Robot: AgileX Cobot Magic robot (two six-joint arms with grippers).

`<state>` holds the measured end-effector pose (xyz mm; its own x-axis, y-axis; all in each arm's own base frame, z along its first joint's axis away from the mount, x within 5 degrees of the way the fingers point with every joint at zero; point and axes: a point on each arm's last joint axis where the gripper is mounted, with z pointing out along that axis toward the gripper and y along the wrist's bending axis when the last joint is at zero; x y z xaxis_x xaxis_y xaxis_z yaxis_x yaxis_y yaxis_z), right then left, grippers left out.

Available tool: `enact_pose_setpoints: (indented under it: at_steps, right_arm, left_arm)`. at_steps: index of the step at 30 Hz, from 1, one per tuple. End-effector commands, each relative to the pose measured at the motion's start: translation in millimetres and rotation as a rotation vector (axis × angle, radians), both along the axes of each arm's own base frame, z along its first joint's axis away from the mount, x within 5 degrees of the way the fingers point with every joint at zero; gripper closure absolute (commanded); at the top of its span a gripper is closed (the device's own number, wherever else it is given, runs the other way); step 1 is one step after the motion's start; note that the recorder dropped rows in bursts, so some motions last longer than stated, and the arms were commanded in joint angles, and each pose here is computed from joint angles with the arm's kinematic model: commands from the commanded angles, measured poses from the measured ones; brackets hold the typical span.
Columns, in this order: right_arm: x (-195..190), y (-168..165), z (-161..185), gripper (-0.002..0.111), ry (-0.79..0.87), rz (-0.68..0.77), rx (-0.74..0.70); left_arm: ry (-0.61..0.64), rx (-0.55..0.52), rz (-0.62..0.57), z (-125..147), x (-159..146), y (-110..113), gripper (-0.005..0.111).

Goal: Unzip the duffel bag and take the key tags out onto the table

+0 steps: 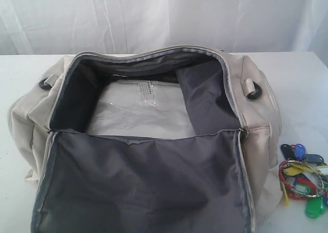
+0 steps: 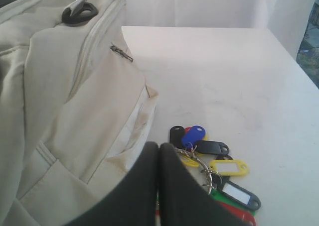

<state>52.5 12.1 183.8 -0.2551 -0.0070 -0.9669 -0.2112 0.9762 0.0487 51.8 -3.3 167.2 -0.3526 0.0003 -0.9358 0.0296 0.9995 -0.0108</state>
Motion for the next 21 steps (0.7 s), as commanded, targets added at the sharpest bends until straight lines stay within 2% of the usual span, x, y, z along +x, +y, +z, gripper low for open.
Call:
enact_pose_setpoints:
  at_steps: [1, 21]
  right_arm:
    - [-0.2, -0.4, -1.0, 0.108, -0.003, -0.008, 0.003]
    - [-0.2, -0.5, -1.0, 0.108, -0.006, -0.005, -0.008]
  left_arm:
    - [-0.001, -0.008, -0.003, -0.7, -0.1, -0.4, 0.107]
    - [-0.001, -0.008, -0.003, -0.7, -0.1, -0.4, 0.107]
